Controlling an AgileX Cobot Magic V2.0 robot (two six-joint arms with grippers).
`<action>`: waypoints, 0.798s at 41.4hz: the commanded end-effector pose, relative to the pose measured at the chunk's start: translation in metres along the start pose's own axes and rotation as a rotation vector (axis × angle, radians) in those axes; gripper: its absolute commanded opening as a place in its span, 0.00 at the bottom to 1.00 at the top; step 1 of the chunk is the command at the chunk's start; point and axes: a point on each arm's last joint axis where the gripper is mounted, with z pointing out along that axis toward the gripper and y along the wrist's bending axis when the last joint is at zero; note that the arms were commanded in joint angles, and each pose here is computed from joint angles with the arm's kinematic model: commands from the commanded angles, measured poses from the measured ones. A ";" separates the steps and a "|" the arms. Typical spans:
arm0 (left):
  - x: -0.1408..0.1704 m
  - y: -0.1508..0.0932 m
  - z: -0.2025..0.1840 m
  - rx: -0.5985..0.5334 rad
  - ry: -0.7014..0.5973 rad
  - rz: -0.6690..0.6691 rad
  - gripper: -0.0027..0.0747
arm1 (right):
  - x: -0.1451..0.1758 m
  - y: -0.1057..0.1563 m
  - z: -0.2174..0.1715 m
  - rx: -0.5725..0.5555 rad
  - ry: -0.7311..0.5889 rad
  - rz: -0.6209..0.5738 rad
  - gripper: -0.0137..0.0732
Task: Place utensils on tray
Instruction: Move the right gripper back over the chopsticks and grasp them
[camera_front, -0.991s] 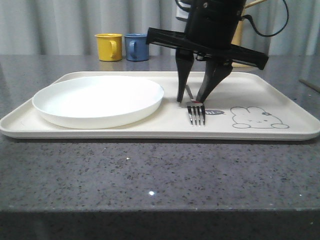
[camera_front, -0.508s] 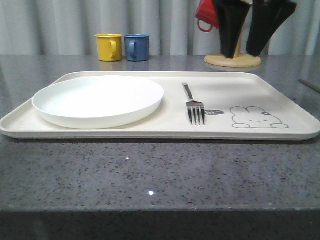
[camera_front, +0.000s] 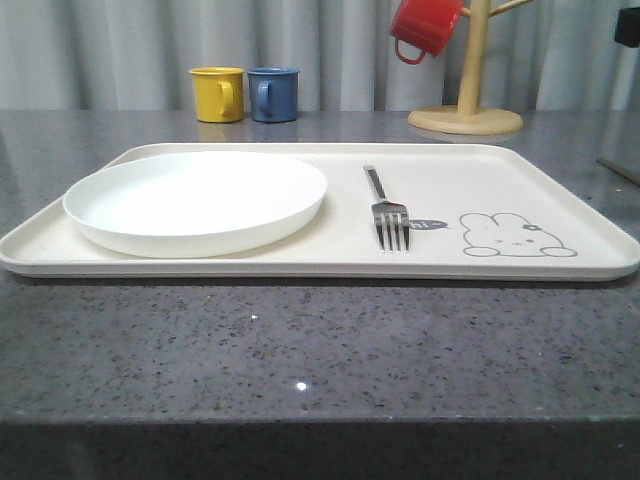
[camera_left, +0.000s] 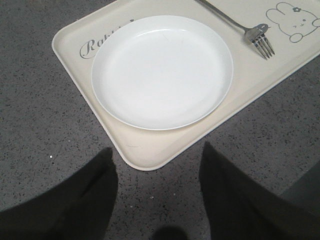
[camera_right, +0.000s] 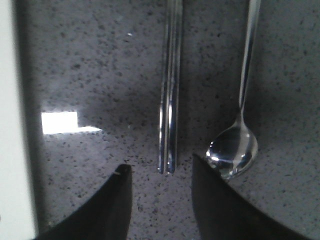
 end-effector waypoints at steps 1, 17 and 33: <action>-0.013 0.001 -0.007 -0.010 -0.100 -0.005 0.51 | -0.005 -0.012 -0.008 -0.050 -0.073 0.029 0.47; -0.013 0.001 -0.007 -0.010 -0.100 -0.005 0.51 | -0.018 -0.021 0.020 -0.049 -0.060 0.054 0.45; -0.013 0.001 -0.007 -0.010 -0.100 -0.005 0.51 | -0.024 -0.018 0.032 -0.073 -0.062 0.065 0.45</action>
